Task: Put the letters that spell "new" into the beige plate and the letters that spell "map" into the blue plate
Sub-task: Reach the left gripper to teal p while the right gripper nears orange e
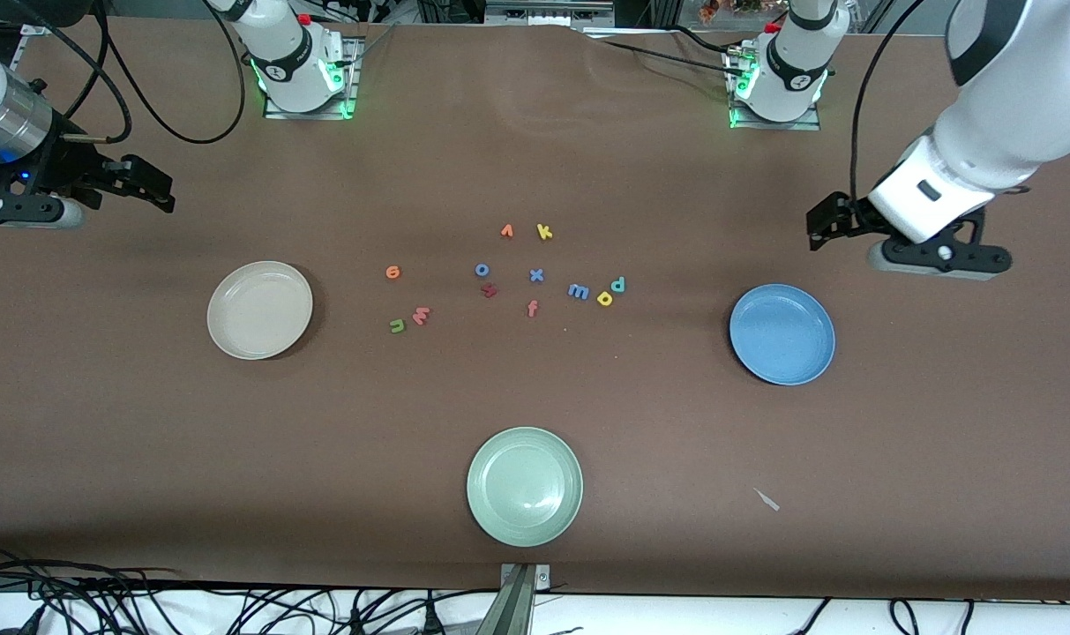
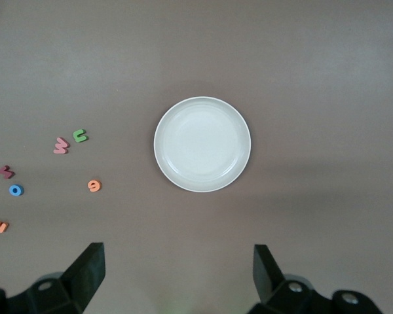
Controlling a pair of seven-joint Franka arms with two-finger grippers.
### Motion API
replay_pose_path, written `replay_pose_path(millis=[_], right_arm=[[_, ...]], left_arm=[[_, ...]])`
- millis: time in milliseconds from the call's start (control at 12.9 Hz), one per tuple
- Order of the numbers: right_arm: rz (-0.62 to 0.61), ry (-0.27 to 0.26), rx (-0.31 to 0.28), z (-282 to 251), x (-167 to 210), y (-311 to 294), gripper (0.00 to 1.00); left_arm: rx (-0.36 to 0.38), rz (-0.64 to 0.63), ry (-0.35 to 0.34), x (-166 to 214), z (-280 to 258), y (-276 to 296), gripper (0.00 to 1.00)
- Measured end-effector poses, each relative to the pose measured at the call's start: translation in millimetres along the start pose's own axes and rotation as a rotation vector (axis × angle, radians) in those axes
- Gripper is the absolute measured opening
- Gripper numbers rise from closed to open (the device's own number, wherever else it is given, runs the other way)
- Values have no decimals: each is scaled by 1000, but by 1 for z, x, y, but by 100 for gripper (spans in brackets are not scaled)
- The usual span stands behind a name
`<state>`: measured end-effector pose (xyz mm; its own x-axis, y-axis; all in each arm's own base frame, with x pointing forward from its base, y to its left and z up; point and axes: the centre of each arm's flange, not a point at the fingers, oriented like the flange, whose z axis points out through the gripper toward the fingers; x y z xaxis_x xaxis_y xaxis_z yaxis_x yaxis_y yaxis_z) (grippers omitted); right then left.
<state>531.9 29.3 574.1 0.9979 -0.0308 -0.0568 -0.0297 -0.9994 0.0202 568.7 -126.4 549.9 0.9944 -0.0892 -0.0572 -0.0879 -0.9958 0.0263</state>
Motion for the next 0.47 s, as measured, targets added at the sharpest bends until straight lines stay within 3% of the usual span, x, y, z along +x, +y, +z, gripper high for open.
replay_pose_path(millis=[233, 467], right_arm=[[-1, -13, 0, 10, 9, -1, 100], [-27, -79, -6, 46, 25, -17, 100]], left_arm=[[-1, 47, -75, 12, 43, 26, 100], [0, 140, -166, 23, 116, 84, 100]])
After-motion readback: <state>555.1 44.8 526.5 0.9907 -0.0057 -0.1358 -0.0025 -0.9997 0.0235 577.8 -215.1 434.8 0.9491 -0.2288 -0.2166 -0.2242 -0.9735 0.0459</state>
